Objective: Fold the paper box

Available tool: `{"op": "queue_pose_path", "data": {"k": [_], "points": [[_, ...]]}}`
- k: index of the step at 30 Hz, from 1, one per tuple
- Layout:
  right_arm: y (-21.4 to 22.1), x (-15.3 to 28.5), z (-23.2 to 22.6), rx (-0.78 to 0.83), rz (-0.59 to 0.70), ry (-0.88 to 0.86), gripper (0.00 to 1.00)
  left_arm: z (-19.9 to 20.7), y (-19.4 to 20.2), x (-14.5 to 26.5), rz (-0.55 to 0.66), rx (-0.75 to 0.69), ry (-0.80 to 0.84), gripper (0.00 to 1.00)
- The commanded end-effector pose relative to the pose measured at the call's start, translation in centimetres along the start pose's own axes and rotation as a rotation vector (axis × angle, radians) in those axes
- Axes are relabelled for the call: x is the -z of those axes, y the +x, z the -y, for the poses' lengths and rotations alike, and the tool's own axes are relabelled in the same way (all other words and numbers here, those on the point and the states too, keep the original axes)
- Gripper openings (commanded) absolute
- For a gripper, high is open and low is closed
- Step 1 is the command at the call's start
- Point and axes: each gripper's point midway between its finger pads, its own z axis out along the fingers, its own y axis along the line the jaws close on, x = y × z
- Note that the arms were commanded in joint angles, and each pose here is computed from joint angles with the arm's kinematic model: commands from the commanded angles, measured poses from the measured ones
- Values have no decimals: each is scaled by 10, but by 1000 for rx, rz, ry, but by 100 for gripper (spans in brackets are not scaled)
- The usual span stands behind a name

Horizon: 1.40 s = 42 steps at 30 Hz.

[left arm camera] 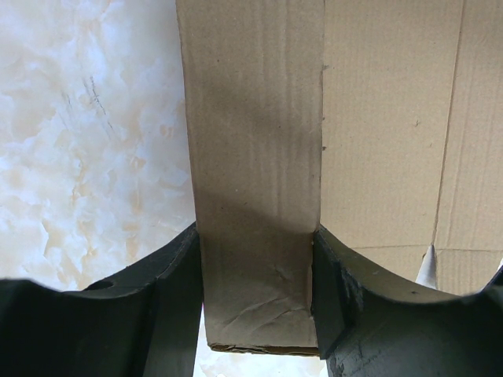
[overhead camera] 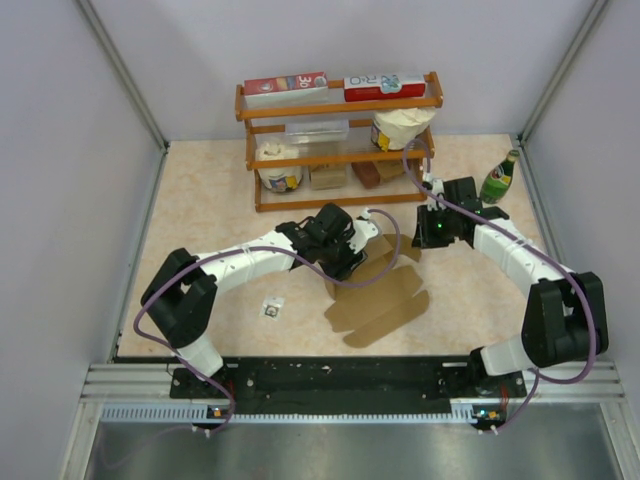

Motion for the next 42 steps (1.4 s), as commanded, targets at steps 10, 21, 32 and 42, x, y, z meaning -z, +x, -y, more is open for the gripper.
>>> {"op": "queue_pose_path", "data": {"k": [10,21,32,42], "points": [[-17,14,-22,42,59,-89,8,0,-16,1,43,8,8,52],[-9,19,-53,102,21,-134,0,-1,-19,0,47,9,13,52],[30,26,-57,70,-21,-149,0,-4,-17,1,48,1,-13,49],[58,21,-54,34,-78,-156,3,-5,-13,6,63,-36,-49,48]]}}
